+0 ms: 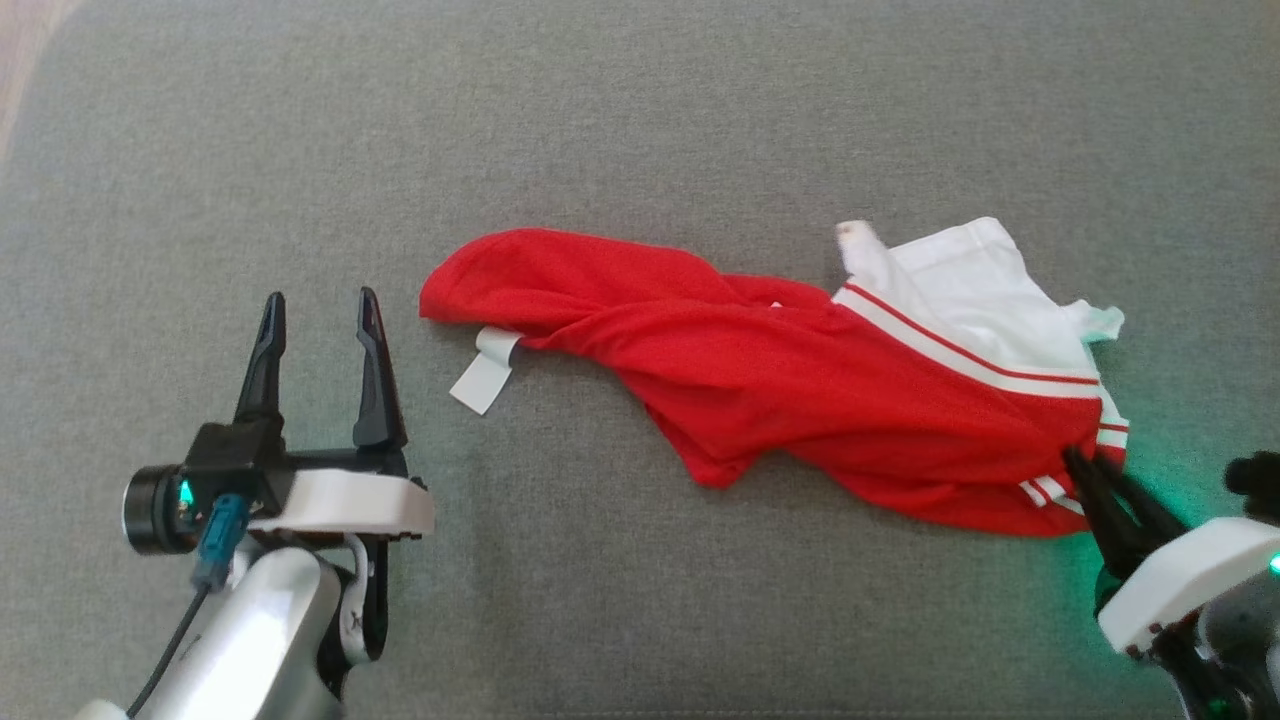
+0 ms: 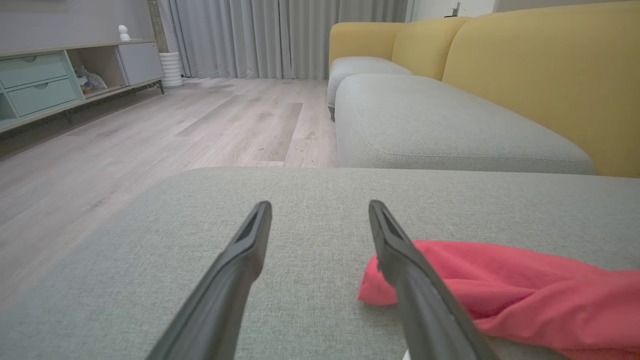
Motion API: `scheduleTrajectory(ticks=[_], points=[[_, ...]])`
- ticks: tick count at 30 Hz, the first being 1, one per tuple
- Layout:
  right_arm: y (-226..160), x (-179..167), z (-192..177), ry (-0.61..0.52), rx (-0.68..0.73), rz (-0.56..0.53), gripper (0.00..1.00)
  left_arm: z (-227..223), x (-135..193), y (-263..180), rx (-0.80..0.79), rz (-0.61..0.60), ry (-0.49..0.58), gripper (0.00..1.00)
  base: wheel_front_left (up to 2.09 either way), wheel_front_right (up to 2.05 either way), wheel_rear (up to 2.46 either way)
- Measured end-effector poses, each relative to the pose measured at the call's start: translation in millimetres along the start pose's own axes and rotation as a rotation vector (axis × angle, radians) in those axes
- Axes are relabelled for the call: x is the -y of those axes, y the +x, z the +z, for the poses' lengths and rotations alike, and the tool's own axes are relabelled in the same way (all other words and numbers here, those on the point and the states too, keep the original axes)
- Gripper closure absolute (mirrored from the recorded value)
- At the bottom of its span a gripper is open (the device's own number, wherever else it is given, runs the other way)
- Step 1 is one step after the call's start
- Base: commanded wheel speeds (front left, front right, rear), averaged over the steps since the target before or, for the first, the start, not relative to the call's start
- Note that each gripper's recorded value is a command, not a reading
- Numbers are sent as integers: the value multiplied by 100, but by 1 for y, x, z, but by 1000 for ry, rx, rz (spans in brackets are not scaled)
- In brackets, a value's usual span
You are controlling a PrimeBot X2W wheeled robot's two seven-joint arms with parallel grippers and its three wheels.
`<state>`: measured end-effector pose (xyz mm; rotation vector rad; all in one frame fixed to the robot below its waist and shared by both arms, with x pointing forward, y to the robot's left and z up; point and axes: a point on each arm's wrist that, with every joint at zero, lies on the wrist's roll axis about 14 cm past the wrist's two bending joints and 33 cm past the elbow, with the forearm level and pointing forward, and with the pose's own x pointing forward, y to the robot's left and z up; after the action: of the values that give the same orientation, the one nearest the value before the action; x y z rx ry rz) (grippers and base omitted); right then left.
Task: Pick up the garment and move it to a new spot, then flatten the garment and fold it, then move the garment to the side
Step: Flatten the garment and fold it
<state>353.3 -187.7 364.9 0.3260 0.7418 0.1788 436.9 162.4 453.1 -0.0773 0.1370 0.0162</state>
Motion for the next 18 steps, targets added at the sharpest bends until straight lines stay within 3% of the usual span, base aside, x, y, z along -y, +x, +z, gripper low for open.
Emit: scheduleTrajectory(ticks=[6, 11, 18], points=[[-9, 4, 52, -87, 292, -55, 0, 6, 2, -1, 10, -3, -7, 0, 0, 0, 0], [-25, -22, 124, -207, 589, -36, 0, -2, -2, -8, -15, 9, 4, 0, 0, 0, 0], [-42, -58, 156, -311, 730, 18, 0, -1, 2, -6, -18, -1, 3, 0, 0, 0, 0]])
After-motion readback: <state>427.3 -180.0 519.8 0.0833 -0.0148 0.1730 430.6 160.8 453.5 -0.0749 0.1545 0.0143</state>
